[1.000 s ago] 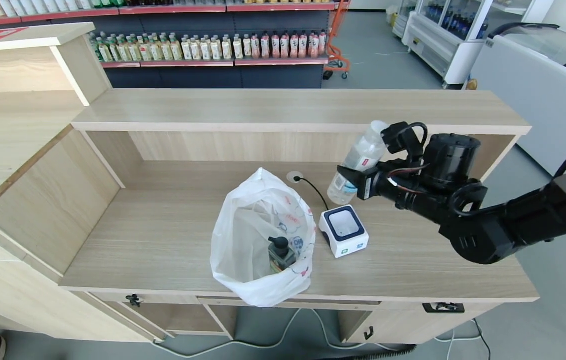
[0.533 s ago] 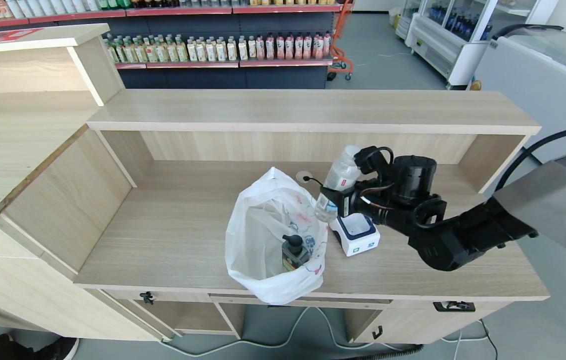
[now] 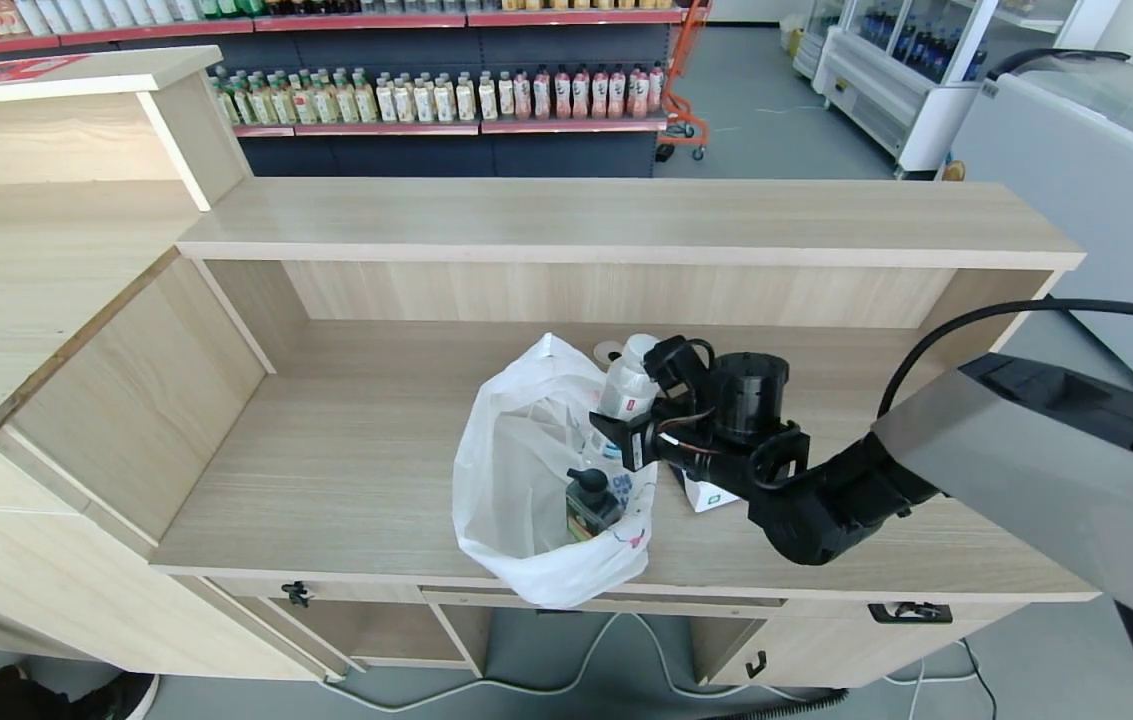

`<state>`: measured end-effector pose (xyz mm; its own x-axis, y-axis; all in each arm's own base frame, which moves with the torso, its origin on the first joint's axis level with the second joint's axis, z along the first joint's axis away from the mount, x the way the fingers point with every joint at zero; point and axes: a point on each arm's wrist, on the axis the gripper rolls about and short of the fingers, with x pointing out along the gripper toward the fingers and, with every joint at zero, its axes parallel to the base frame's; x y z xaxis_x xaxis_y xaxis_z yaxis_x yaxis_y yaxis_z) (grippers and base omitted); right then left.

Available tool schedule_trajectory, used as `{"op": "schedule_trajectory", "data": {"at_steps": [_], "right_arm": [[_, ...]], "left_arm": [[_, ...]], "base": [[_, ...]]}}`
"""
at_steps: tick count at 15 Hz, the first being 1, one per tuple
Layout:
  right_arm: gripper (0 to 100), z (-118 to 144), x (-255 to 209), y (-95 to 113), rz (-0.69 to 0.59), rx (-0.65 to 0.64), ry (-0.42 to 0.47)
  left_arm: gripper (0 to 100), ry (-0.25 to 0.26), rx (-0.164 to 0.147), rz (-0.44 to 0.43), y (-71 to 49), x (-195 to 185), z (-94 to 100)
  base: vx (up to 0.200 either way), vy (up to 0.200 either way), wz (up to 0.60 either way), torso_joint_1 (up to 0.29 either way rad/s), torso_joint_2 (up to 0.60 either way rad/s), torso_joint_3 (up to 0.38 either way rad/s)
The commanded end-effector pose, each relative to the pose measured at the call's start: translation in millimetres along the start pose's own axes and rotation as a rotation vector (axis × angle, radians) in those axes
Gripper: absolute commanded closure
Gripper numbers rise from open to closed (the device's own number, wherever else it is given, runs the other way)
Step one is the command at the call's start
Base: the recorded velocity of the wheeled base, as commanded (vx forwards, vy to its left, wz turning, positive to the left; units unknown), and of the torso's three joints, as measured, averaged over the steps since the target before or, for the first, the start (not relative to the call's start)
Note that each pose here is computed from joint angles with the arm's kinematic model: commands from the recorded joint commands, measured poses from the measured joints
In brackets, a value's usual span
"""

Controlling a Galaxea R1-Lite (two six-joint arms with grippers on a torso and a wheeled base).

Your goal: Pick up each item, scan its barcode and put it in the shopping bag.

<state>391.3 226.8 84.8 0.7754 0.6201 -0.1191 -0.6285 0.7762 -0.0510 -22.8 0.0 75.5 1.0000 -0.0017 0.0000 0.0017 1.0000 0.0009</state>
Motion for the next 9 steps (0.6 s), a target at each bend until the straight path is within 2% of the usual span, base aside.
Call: {"op": "schedule_trajectory", "data": {"at_steps": [1,4,9], "right_arm": [[100,-15.5,10.6,-0.2,0.002,-0.008,0.023],[100,-25.9,15.6,-9.1,-0.019,-0.045,0.037],[100,-47.9,23.0,-11.1,-0.028,-0.066,0.055]], "left_arm": [[0,0.0,-0.001,0.0,0.0,0.0,-0.1],[0,-0.002,-0.001,0.0,0.0,-0.1,0.4],[0,0.0,-0.001,0.0,0.0,0.0,-0.1]], "base": [[0.0,0.0,0.0,0.0,0.0,0.0],[0.0,0.0,0.0,0.0,0.0,0.0],[0.0,0.0,0.0,0.0,0.0,0.0]]}}
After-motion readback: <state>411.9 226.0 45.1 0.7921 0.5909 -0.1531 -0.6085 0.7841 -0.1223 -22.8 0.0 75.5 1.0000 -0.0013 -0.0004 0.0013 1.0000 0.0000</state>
